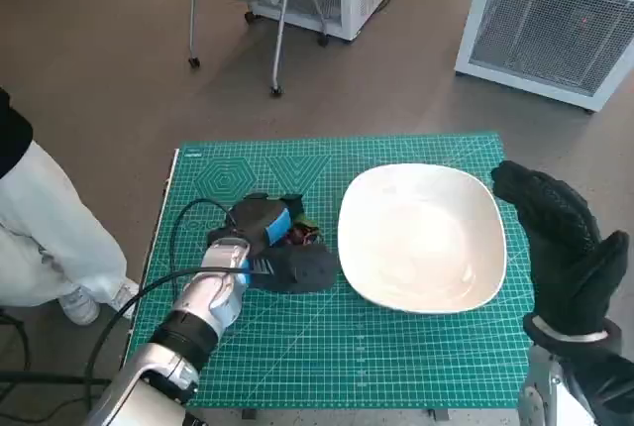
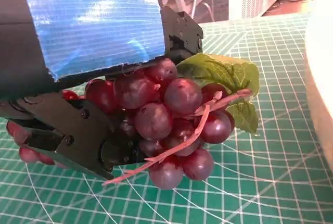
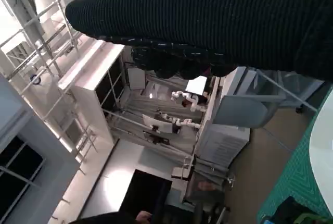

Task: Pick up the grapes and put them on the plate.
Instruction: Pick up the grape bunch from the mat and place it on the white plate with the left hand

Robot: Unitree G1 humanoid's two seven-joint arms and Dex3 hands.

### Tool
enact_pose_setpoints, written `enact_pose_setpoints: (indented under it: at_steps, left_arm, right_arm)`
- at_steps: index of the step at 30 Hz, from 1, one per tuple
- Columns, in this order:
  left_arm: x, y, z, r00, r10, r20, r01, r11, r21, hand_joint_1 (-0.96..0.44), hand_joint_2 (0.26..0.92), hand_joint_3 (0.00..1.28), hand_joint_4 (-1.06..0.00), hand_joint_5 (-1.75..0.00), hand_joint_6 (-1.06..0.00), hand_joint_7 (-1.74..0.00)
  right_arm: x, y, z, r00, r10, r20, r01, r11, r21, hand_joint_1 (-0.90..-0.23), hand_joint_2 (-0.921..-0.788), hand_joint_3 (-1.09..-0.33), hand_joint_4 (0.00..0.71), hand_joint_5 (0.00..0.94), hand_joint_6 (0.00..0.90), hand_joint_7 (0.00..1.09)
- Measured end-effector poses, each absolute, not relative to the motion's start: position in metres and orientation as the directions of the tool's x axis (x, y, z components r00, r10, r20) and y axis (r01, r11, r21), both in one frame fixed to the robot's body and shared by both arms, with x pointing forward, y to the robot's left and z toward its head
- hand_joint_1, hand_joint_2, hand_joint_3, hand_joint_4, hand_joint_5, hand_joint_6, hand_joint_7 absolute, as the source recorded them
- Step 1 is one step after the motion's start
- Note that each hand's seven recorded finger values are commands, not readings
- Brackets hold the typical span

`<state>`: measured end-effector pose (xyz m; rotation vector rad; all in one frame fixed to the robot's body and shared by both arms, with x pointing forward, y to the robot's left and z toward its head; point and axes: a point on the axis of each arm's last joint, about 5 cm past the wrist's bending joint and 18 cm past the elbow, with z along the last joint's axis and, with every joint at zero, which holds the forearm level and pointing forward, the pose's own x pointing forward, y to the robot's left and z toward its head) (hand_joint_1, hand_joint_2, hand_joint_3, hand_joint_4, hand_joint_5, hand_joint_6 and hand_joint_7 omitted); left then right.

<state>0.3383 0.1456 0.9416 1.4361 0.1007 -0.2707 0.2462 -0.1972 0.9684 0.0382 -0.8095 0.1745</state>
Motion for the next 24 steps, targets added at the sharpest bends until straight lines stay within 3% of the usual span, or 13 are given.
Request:
enact_pose_setpoints:
  at_steps: [7,10,14,19,24]
  left_arm:
    - [0.337,0.146,0.955,0.966,-0.161,-0.202,0.223,0.126,0.967,0.0,0.751,0.56,-0.44,-1.47,-0.46,-1.44]
    - [0.335,0.146,0.962,0.967,-0.177,-0.184,0.209,0.132,0.969,0.0,0.7,0.59,-0.48,-1.52,-0.58,-1.25]
    - [0.33,0.147,0.975,0.968,-0.206,-0.144,0.174,0.137,0.975,0.0,0.756,0.39,-0.58,-1.47,-0.72,-0.96]
    - [0.321,0.148,0.991,0.969,-0.235,-0.077,0.11,0.134,0.985,0.0,0.816,0.23,-0.67,-1.35,-0.75,-0.9]
    - [0.311,0.15,1.006,0.968,-0.252,-0.003,0.039,0.136,0.99,0.0,0.853,0.15,-0.67,-1.33,-0.77,-0.88]
  right_arm:
    - [0.246,-0.197,0.968,0.676,0.141,0.724,-0.17,0.985,-0.032,-0.526,-0.921,-0.563,0.448,0.0,0.117,0.54]
    - [0.246,-0.197,0.969,0.675,0.14,0.724,-0.171,0.985,-0.032,-0.528,-0.921,-0.563,0.448,0.0,0.116,0.54]
    - [0.246,-0.197,0.969,0.675,0.14,0.724,-0.171,0.985,-0.031,-0.532,-0.921,-0.562,0.448,0.0,0.116,0.54]
    - [0.247,-0.197,0.969,0.674,0.139,0.726,-0.17,0.985,-0.03,-0.532,-0.921,-0.561,0.448,0.0,0.116,0.54]
    - [0.247,-0.197,0.97,0.672,0.14,0.727,-0.172,0.985,-0.031,-0.532,-0.921,-0.561,0.448,0.0,0.116,0.54]
